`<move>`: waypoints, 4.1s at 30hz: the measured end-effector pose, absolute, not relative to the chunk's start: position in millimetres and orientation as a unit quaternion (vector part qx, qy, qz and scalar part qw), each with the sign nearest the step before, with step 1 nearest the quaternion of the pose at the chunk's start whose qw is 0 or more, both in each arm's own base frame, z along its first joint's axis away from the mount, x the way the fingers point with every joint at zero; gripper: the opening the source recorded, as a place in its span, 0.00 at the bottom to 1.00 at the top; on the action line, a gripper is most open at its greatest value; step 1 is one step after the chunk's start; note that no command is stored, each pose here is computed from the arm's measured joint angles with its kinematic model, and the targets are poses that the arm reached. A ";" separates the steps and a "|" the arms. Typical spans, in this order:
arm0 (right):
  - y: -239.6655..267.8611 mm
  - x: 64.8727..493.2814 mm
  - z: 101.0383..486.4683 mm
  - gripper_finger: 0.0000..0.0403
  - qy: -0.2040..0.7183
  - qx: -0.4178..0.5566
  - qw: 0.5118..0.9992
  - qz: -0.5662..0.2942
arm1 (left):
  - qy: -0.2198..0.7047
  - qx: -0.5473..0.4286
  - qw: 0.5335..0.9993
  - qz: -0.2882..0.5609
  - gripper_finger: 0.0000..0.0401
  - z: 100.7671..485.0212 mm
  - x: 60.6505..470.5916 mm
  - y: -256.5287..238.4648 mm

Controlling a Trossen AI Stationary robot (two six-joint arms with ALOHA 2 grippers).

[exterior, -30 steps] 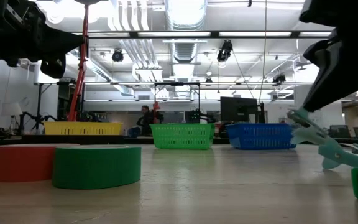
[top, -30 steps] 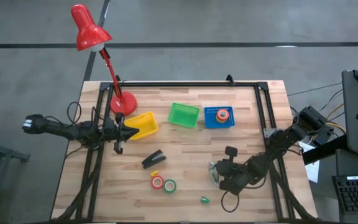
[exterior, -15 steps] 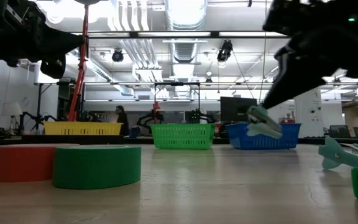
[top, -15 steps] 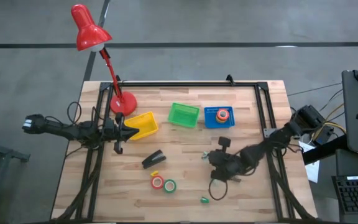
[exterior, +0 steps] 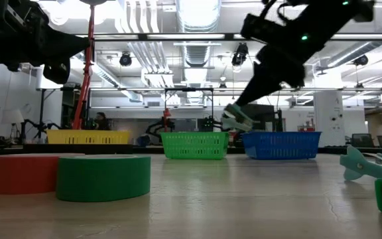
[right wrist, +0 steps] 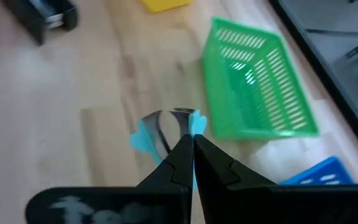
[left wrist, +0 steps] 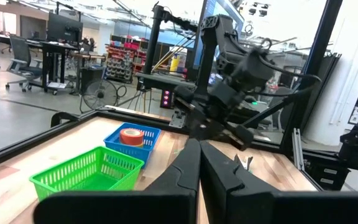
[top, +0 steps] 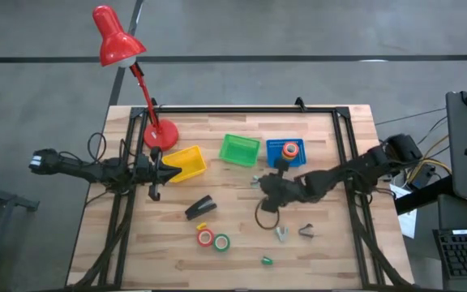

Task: Pick and place Stapler, Stapler remover, tape
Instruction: Put the top light blue staple remover in the green basket, then put the light blue staple remover in the green basket

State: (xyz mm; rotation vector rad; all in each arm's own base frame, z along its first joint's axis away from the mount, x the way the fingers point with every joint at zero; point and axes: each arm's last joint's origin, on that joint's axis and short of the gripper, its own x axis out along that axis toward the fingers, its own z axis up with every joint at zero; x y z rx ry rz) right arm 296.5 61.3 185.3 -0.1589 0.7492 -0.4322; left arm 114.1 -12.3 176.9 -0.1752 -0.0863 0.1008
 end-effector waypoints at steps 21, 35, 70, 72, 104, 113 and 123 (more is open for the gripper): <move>-25.3 324.3 213.3 0.02 0.297 -0.055 0.916 -0.264 | -0.041 -0.087 0.994 0.050 0.02 176.5 114.1 -12.3; -47.1 329.7 198.1 0.02 0.311 -0.040 0.907 -0.281 | -0.041 -0.087 0.994 0.050 0.02 176.5 114.1 -12.4; -48.8 335.1 185.0 0.02 0.327 -0.054 0.903 -0.275 | -0.040 -0.087 0.994 0.050 0.02 176.4 114.1 -12.4; -48.5 335.2 184.9 0.02 0.327 -0.052 0.904 -0.270 | -0.040 -0.087 0.994 0.050 0.02 176.4 114.1 -12.4; -0.8 318.0 201.1 0.22 0.354 -0.003 0.912 -0.208 | -0.040 -0.087 0.994 0.051 0.02 176.3 114.1 -12.3; 41.8 292.6 209.9 0.16 0.425 0.140 0.889 -0.093 | -0.035 -0.086 0.994 0.051 0.02 175.3 114.3 -12.4; 81.9 272.6 201.4 0.14 0.512 0.238 0.824 -0.057 | -0.030 -0.084 0.995 0.052 0.02 174.4 114.4 -12.4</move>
